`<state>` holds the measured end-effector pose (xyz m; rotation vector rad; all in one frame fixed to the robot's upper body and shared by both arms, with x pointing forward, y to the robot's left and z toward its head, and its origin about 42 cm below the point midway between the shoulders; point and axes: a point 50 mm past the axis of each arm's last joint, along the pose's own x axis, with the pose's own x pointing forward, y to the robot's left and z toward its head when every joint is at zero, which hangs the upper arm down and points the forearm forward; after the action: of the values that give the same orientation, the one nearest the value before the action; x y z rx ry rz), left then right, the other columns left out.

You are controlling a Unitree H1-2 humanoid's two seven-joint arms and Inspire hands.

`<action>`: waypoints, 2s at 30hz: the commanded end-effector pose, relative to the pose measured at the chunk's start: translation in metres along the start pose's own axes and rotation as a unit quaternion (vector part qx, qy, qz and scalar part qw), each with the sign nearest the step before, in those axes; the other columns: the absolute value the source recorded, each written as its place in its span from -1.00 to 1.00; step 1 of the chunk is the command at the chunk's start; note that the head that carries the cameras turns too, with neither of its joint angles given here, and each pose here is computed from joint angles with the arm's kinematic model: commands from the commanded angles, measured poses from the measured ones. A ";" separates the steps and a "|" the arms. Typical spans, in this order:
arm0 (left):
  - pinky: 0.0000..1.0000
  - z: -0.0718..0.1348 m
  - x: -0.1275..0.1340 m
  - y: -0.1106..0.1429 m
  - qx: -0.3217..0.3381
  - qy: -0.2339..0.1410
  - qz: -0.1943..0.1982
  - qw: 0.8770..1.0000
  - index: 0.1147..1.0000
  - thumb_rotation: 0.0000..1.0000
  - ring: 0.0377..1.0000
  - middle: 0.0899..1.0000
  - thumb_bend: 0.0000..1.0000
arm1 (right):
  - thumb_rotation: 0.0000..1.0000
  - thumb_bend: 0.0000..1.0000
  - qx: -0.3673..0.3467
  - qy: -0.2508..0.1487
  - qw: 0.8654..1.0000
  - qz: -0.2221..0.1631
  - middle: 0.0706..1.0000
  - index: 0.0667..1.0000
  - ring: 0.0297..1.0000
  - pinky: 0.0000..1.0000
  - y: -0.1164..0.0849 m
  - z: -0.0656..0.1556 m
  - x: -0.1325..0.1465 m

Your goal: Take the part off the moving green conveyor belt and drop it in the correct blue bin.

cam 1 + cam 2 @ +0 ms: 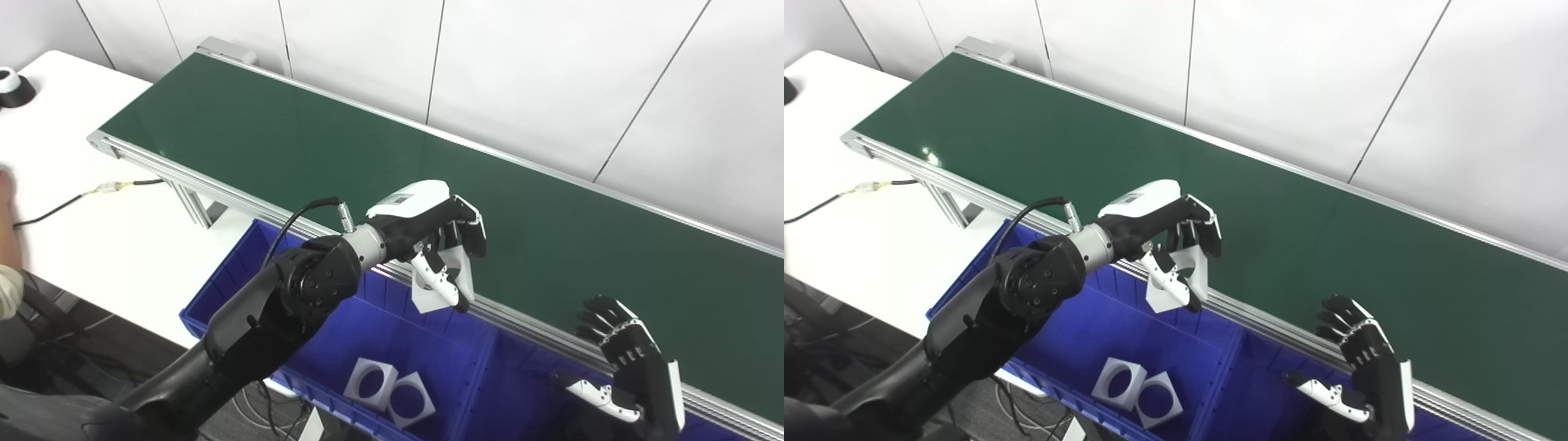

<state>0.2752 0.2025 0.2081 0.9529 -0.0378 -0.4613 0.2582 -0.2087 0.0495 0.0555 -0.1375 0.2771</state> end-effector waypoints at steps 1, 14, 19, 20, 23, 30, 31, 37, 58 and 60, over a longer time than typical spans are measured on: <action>-0.27 0.001 -0.004 0.001 0.034 -0.017 0.015 0.999 -0.05 -1.00 -0.25 -0.11 -0.01 | -0.78 0.80 0.001 -0.028 1.000 0.006 0.47 0.47 0.44 0.29 0.000 0.013 0.008; -0.25 -0.030 -0.008 -0.056 0.097 -0.032 0.064 0.993 -0.09 -1.00 -0.24 -0.06 -0.01 | -0.78 0.79 -0.005 -0.031 0.999 0.007 0.47 0.47 0.42 0.26 0.000 0.014 0.008; -0.27 -0.037 -0.004 -0.065 0.118 -0.028 0.042 0.992 -0.08 -1.00 -0.25 -0.07 -0.01 | -0.76 0.80 -0.010 -0.031 0.999 0.005 0.47 0.48 0.41 0.24 -0.001 0.015 0.008; -0.27 -0.038 -0.004 -0.067 0.120 -0.027 0.040 0.992 -0.09 -1.00 -0.25 -0.06 -0.01 | -0.76 0.79 -0.011 -0.031 0.999 0.005 0.47 0.48 0.41 0.24 -0.001 0.015 0.008; -0.27 -0.039 -0.003 -0.073 0.130 -0.023 0.029 0.991 -0.08 -1.00 -0.25 -0.06 -0.01 | -0.76 0.81 -0.008 -0.030 1.000 0.003 0.46 0.47 0.41 0.25 -0.001 0.014 0.008; -0.29 -0.044 -0.002 -0.084 0.129 -0.013 0.026 0.991 -0.04 -1.00 -0.28 -0.11 -0.01 | -0.76 0.80 -0.006 -0.030 1.000 0.004 0.46 0.47 0.41 0.24 -0.001 0.015 0.006; -0.29 -0.044 -0.002 -0.084 0.128 -0.012 0.025 0.991 -0.04 -1.00 -0.28 -0.11 -0.01 | -0.76 0.80 -0.005 -0.030 1.000 0.003 0.46 0.47 0.41 0.24 -0.001 0.015 0.006; -0.33 -0.042 -0.002 -0.083 0.129 -0.010 0.003 0.992 -0.03 -1.00 -0.28 -0.12 -0.01 | -0.75 0.80 -0.009 -0.031 0.999 0.005 0.47 0.47 0.41 0.25 -0.002 0.015 0.006; 0.33 -0.027 -0.005 -0.058 0.120 -0.016 -0.155 0.981 0.62 -0.43 0.63 0.69 1.00 | -0.74 0.81 -0.001 -0.031 1.000 0.004 0.47 0.47 0.42 0.25 0.000 0.016 0.006; 0.45 -0.028 -0.005 -0.058 0.119 -0.021 -0.158 0.980 0.67 -0.36 0.73 0.77 1.00 | -0.75 0.81 0.000 -0.030 1.000 0.004 0.47 0.47 0.42 0.25 0.000 0.017 0.006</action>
<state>0.2498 0.1963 0.1354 1.1791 0.0748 -0.7946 0.2559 -0.2112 0.0538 0.0510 -0.1470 0.2716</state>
